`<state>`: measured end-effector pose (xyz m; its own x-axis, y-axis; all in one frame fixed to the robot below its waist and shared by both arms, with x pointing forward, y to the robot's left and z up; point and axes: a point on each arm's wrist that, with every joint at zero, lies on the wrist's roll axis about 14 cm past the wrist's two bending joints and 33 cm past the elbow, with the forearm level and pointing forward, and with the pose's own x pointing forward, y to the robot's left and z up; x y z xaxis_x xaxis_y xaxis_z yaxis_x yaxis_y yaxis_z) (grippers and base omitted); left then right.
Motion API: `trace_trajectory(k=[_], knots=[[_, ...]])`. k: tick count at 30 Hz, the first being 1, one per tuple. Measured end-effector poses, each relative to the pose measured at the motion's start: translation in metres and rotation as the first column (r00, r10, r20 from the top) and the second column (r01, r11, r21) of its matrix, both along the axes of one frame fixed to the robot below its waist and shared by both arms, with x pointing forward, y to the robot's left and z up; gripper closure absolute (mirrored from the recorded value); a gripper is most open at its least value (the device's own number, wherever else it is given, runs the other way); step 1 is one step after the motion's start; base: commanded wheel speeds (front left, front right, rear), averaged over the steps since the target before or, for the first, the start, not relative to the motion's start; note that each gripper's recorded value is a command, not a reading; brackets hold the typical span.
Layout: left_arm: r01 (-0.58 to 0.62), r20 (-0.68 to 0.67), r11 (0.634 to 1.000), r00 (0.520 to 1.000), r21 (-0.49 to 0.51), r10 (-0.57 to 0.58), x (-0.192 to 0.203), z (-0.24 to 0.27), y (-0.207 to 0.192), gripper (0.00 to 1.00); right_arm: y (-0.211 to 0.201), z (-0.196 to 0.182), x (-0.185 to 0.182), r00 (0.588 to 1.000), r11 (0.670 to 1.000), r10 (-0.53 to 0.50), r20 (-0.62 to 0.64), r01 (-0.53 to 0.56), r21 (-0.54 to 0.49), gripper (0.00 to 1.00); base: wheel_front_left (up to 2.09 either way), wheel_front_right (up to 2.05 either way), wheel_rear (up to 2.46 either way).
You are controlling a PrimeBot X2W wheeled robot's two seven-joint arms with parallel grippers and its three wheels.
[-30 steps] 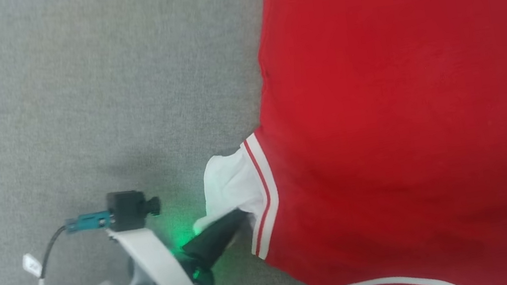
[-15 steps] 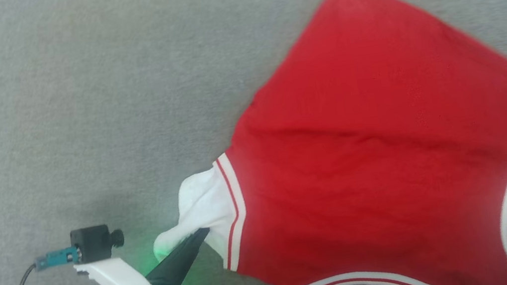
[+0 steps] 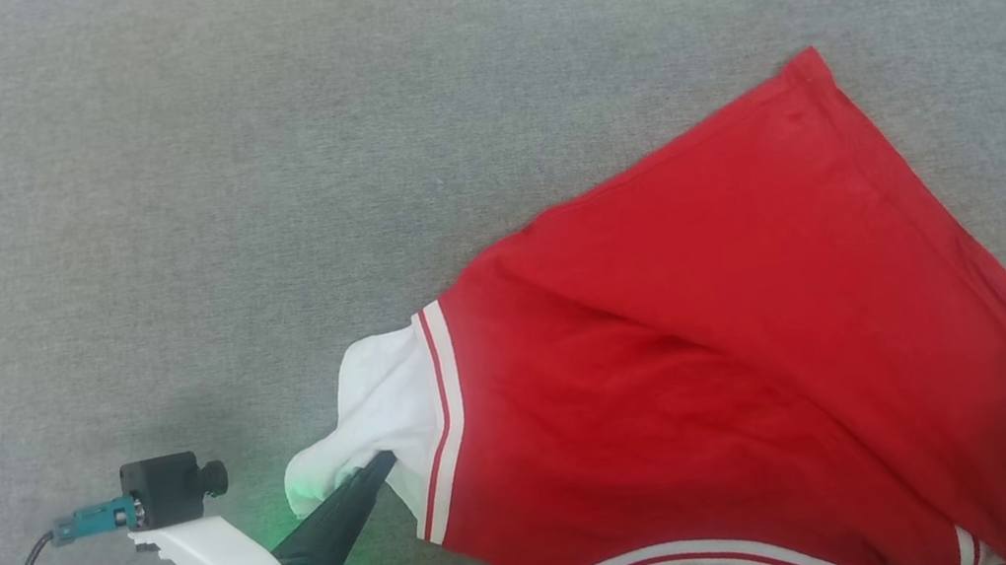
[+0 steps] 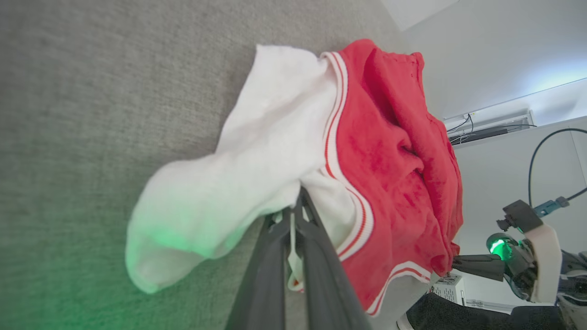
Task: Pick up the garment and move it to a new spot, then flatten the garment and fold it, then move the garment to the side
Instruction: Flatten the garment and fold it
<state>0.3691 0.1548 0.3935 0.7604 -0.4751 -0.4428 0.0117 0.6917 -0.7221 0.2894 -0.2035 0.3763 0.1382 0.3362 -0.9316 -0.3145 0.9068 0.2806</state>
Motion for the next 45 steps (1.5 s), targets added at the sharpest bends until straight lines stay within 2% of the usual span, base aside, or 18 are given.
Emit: trace_trajectory(k=[1, 2, 3, 4, 5, 14, 17, 22, 23, 25, 29, 33, 36, 39, 40, 41, 42, 45], knots=[[0.003, 0.001, 1.0, 1.0, 0.0, -0.003, 0.001, 0.0, -0.001, 1.0, 0.003, 0.0, 0.0, 1.0, 1.0, -0.001, 0.007, 0.001, 0.007, 1.0, 0.0, 0.0, 0.0], [0.006, 0.002, 1.0, 1.0, -0.001, -0.006, 0.001, 0.0, -0.002, 1.0, 0.005, 0.001, 0.003, 1.0, 1.0, 0.001, 0.03, -0.001, 0.008, 0.93, 0.0, 0.0, 0.0], [0.008, 0.004, 1.0, 1.0, 0.0, -0.008, 0.002, 0.001, -0.002, 1.0, 0.006, 0.004, 0.008, 0.998, 1.0, -0.005, 0.058, 0.005, 0.011, 0.58, 0.0, 0.0, 0.0], [0.008, 0.006, 1.0, 1.0, 0.001, -0.008, 0.002, 0.002, -0.001, 1.0, 0.007, 0.007, 0.012, 0.997, 1.0, -0.004, 0.081, 0.003, 0.017, 0.08, 0.0, 0.0, 0.0], [0.009, 0.008, 1.0, 1.0, 0.001, -0.009, 0.003, 0.002, -0.001, 1.0, 0.009, 0.012, 0.016, 0.995, 1.0, -0.002, 0.105, 0.0, 0.022, 0.0, 0.0, 0.0, 0.0], [0.007, 0.026, 1.0, 1.0, -0.015, -0.007, -0.001, 0.009, -0.005, 1.0, 0.005, 0.069, 0.056, 0.959, 0.996, -0.018, 0.282, -0.008, 0.091, 0.0, 0.0, 0.0, 0.0], [0.014, 0.024, 1.0, 1.0, -0.024, -0.013, 0.0, 0.009, -0.01, 1.0, 0.001, 0.092, 0.095, 0.923, 0.997, -0.005, 0.384, -0.027, 0.079, 0.0, 0.0, 0.0, 0.0], [0.015, 0.015, 1.0, 1.0, -0.027, -0.014, 0.007, 0.005, -0.012, 1.0, 0.018, 0.111, 0.199, 0.802, 0.997, 0.065, 0.594, -0.077, -0.005, 0.0, 0.0, 0.0, 0.0], [0.011, 0.012, 1.0, 1.0, -0.03, -0.01, 0.008, 0.004, -0.012, 1.0, 0.026, 0.107, 0.209, 0.795, 0.995, 0.088, 0.6, -0.095, -0.02, 0.0, 0.0, 0.0, 0.0], [0.004, 0.004, 0.999, 1.0, -0.033, -0.004, 0.009, 0.002, -0.013, 1.0, 0.039, 0.096, 0.227, 0.794, 0.992, 0.121, 0.596, -0.12, -0.041, 0.0, 0.0, 0.0, 0.0], [-0.018, -0.015, 0.999, 1.0, -0.029, 0.018, 0.008, -0.004, -0.01, 1.0, 0.062, 0.064, 0.251, 0.826, 0.986, 0.165, 0.54, -0.16, -0.057, 0.0, 0.0, 0.0, 0.0], [-0.044, -0.029, 0.999, 0.999, -0.024, 0.043, 0.008, -0.01, -0.005, 1.0, 0.074, 0.035, 0.259, 0.858, 0.978, 0.205, 0.471, -0.191, -0.077, 0.0, 0.0, 0.0, 0.0], [-0.049, -0.038, 0.999, 0.998, -0.023, 0.048, 0.006, -0.013, -0.004, 1.0, 0.07, 0.016, 0.256, 0.869, 0.965, 0.26, 0.421, -0.224, -0.134, 0.0, 0.0, 0.0, 0.0], [-0.051, -0.041, 0.998, 0.998, -0.025, 0.05, 0.007, -0.015, -0.004, 1.0, 0.069, 0.009, 0.252, 0.886, 0.967, 0.254, 0.388, -0.226, -0.118, 0.0, 0.0, 0.0, 0.0], [-0.049, -0.042, 0.998, 0.998, -0.025, 0.048, 0.008, -0.015, -0.004, 1.0, 0.069, 0.007, 0.251, 0.892, 0.969, 0.247, 0.379, -0.221, -0.111, 0.55, 0.0, 0.0, 0.0], [-0.046, -0.042, 0.999, 0.998, -0.026, 0.045, 0.009, -0.015, -0.005, 1.0, 0.068, 0.006, 0.251, 0.894, 0.969, 0.247, 0.374, -0.222, -0.11, 0.91, 0.0, 0.0, 0.0], [-0.044, -0.041, 0.999, 0.998, -0.027, 0.042, 0.011, -0.015, -0.006, 1.0, 0.068, 0.006, 0.25, 0.895, 0.969, 0.247, 0.372, -0.222, -0.11, 1.0, 0.0, 0.0, 0.0], [-0.033, -0.031, 0.999, 0.999, -0.02, 0.033, 0.016, -0.013, -0.005, 1.0, 0.072, 0.009, 0.252, 0.888, 0.975, 0.22, 0.403, -0.207, -0.076, 1.0, 0.0, 0.0, 0.0]])
